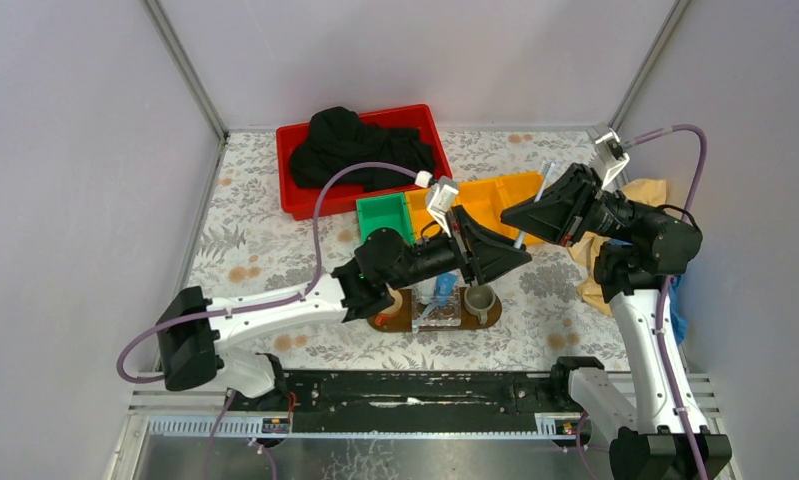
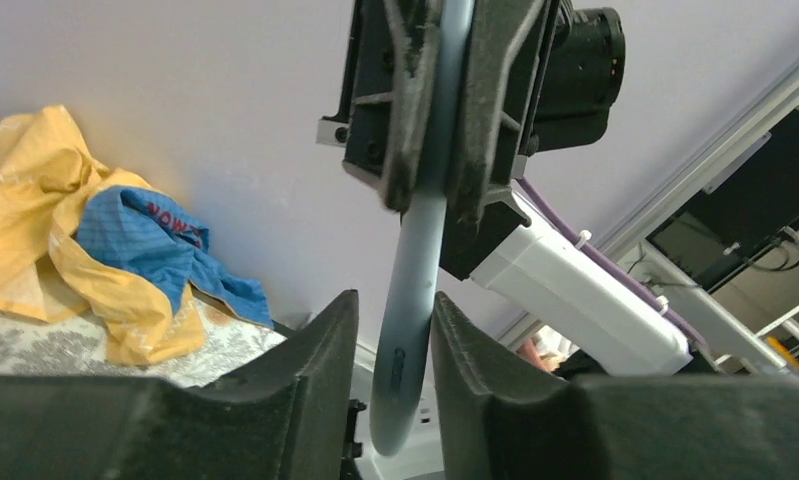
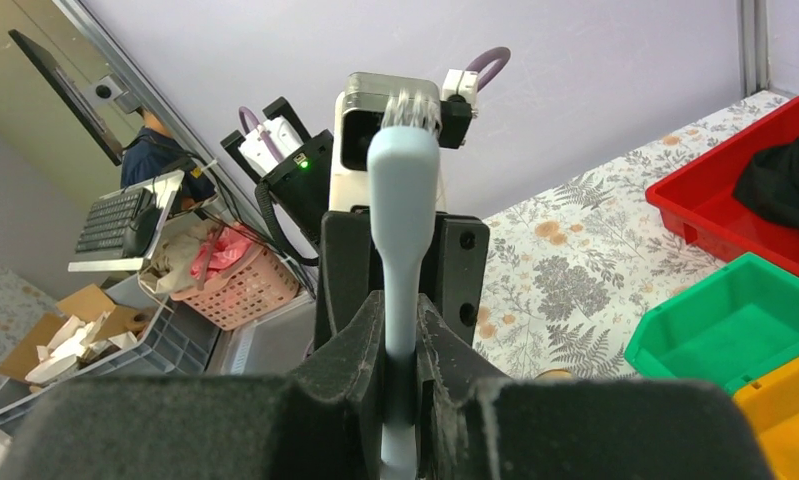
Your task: Prepare toiletry sets of a toothbrush and toothpaste on the tray
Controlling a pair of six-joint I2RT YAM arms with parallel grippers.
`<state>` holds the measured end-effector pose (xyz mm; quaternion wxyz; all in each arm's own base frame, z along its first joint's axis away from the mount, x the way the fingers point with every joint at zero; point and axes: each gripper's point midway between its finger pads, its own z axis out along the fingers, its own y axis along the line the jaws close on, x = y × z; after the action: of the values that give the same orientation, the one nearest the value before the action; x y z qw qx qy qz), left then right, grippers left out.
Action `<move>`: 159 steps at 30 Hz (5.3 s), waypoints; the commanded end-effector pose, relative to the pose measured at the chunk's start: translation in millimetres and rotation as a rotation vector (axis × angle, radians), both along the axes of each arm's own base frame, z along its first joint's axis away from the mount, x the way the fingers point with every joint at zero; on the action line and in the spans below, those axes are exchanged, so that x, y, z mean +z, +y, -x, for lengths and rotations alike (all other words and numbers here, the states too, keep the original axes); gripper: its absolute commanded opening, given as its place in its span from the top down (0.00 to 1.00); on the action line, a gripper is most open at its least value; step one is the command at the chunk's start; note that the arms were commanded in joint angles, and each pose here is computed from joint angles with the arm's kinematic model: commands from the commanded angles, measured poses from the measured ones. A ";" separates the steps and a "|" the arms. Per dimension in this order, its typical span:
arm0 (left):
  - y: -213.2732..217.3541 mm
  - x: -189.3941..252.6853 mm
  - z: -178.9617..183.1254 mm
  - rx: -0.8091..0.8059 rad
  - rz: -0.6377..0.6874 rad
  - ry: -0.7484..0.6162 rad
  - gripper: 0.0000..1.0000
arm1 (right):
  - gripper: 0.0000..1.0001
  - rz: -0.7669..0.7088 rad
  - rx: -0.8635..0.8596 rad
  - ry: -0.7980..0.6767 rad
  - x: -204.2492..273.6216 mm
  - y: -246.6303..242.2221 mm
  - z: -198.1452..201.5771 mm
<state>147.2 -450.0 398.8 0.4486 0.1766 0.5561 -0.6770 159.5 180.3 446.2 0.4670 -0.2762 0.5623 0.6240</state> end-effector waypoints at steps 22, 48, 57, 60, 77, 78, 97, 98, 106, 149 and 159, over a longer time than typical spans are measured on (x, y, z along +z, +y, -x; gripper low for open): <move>69.6 -31.0 21.6 -0.004 -0.389 -0.309 1.00 | 0.11 0.237 0.066 -0.210 -21.4 -3.0 23.3; 68.7 -31.2 17.4 0.000 -0.448 -0.368 0.81 | 1.00 0.203 0.147 -0.175 -12.5 11.7 27.2; 115.8 -18.8 -2.1 0.220 -0.406 -0.343 0.00 | 1.00 0.232 0.078 -0.240 -31.0 10.9 16.4; 144.1 -17.4 -23.2 0.326 -0.425 -0.311 0.00 | 1.00 0.267 0.039 -0.284 -46.1 9.3 7.6; 297.1 -111.0 -139.7 0.885 -0.769 -0.117 0.00 | 1.00 0.423 0.040 -0.490 -131.0 1.4 5.2; 303.7 -116.7 -139.3 0.910 -0.787 -0.118 0.00 | 1.00 0.432 0.034 -0.490 -133.7 0.8 4.2; 334.9 -149.1 -138.1 1.029 -0.877 -0.112 0.00 | 1.00 0.476 0.046 -0.520 -161.3 5.6 3.8; 335.4 -148.5 -138.1 1.033 -0.876 -0.114 0.00 | 1.00 0.476 0.043 -0.514 -162.3 7.1 1.1; 338.1 -151.2 -139.2 1.043 -0.888 -0.114 0.00 | 1.00 0.437 0.129 -0.520 -167.1 21.2 12.5; 343.8 -159.4 -145.4 1.055 -0.918 -0.089 0.00 | 0.98 0.647 0.212 -0.670 -263.4 53.0 1.4; 343.7 -160.2 -146.5 1.052 -0.918 -0.086 0.00 | 0.96 0.670 0.189 -0.678 -275.5 58.5 -4.4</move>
<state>288.0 -107.4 230.1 0.6023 0.0869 0.7913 -0.0595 155.7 231.8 166.4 0.4287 -0.6442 0.5355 0.3383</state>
